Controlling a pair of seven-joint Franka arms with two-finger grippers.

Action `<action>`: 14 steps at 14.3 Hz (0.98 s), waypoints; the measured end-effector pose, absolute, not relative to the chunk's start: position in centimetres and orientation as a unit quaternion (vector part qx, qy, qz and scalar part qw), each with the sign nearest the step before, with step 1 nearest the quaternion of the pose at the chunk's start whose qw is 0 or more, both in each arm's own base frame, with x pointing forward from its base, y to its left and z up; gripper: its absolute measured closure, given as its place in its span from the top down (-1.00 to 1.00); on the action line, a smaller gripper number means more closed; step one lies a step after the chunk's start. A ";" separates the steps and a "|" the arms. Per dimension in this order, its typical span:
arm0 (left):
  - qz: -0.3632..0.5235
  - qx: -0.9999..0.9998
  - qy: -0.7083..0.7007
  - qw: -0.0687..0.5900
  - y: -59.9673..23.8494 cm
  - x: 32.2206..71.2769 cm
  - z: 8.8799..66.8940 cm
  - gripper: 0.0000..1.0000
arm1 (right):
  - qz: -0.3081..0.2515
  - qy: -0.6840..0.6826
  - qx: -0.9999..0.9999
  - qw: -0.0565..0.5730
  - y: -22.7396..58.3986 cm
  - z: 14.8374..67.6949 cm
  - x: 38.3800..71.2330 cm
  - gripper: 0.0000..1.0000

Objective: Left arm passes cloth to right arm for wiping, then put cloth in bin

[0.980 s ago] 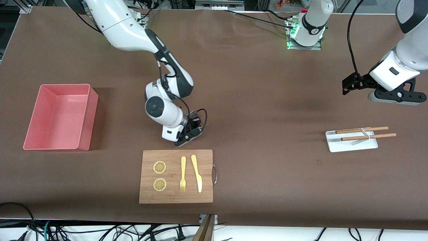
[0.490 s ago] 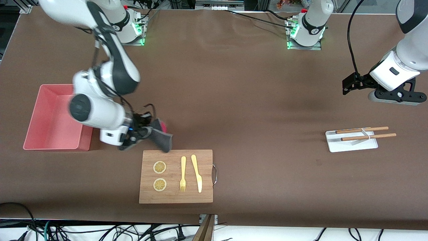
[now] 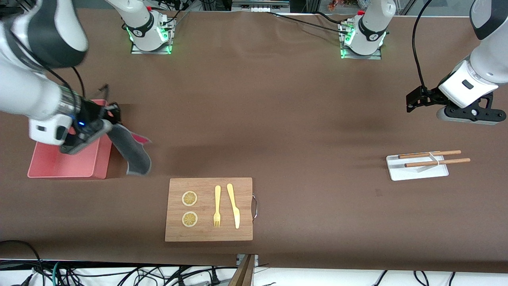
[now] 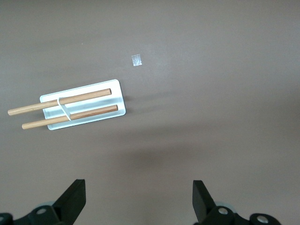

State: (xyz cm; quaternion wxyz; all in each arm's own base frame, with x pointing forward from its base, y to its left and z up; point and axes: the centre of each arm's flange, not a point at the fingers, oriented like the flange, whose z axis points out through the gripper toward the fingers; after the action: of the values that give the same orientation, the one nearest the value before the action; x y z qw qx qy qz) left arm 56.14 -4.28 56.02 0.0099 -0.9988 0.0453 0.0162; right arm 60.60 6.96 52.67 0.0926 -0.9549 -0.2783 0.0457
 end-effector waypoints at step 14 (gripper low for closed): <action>0.018 -0.999 0.045 0.010 -4.2 56.1 56.0 1.00 | 0.093 -0.075 -0.992 -0.042 -13.9 48.7 56.5 -0.96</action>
State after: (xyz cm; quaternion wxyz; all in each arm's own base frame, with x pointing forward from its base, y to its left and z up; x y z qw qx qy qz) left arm 56.11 -4.25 56.00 0.0099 -0.9988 0.0450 0.0178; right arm 56.52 -13.91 48.70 -0.0420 -0.9919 -0.0750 0.0935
